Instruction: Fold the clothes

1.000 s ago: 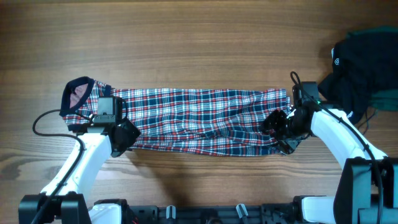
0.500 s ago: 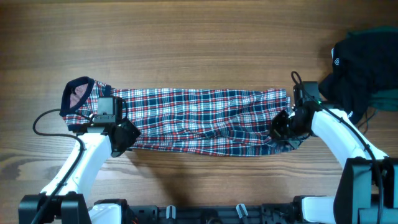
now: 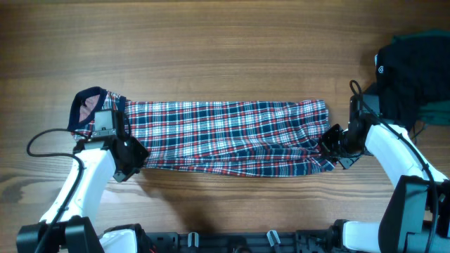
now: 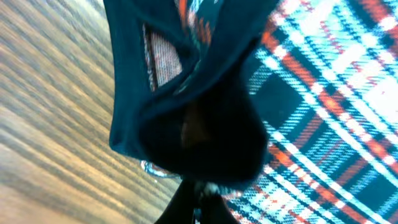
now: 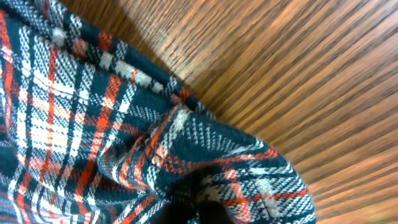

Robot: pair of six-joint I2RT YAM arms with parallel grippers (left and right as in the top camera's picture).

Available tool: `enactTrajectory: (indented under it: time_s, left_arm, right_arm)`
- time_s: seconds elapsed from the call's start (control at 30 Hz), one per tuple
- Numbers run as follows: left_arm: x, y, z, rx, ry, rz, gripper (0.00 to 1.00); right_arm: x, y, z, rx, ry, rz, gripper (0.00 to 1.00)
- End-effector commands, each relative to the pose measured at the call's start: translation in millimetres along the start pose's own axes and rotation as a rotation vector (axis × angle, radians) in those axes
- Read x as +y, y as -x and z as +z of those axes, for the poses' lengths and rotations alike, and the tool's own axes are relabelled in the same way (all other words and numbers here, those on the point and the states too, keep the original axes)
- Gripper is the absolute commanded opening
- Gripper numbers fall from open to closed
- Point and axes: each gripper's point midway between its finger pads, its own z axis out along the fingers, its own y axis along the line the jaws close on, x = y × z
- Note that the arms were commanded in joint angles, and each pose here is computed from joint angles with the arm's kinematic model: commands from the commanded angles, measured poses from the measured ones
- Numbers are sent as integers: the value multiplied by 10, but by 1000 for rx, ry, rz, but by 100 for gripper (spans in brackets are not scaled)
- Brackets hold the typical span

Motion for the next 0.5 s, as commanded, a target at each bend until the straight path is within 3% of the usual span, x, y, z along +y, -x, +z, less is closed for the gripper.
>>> enactTrajectory:
  time_s: [0.0,0.3,0.37,0.4,0.43,0.47]
  left_arm:
    - [-49,263,-192,-67,13,33,4]
    - [-40,254,-240,-54,23,30,4]
    - [-41,254,-240,-54,22,31,4]
    - [-41,254,-240,-54,22,31,11]
    - [-41,255,-240,-54,22,31,17]
    - [-42,255,-240,-54,22,31,18]
  right_arm:
    - [-98,229,-105,-113,-60,5,4]
    - [-395,287,-380,-187,-240,48,4]
    - [-382,280,-404,-190,-230,36,9]
    - [-398,256,-402,-179,-236,37,16]
    - [-414,239,-402,-171,-244,24,46]
    - [-410,233,-400,-165,-243,7,66]
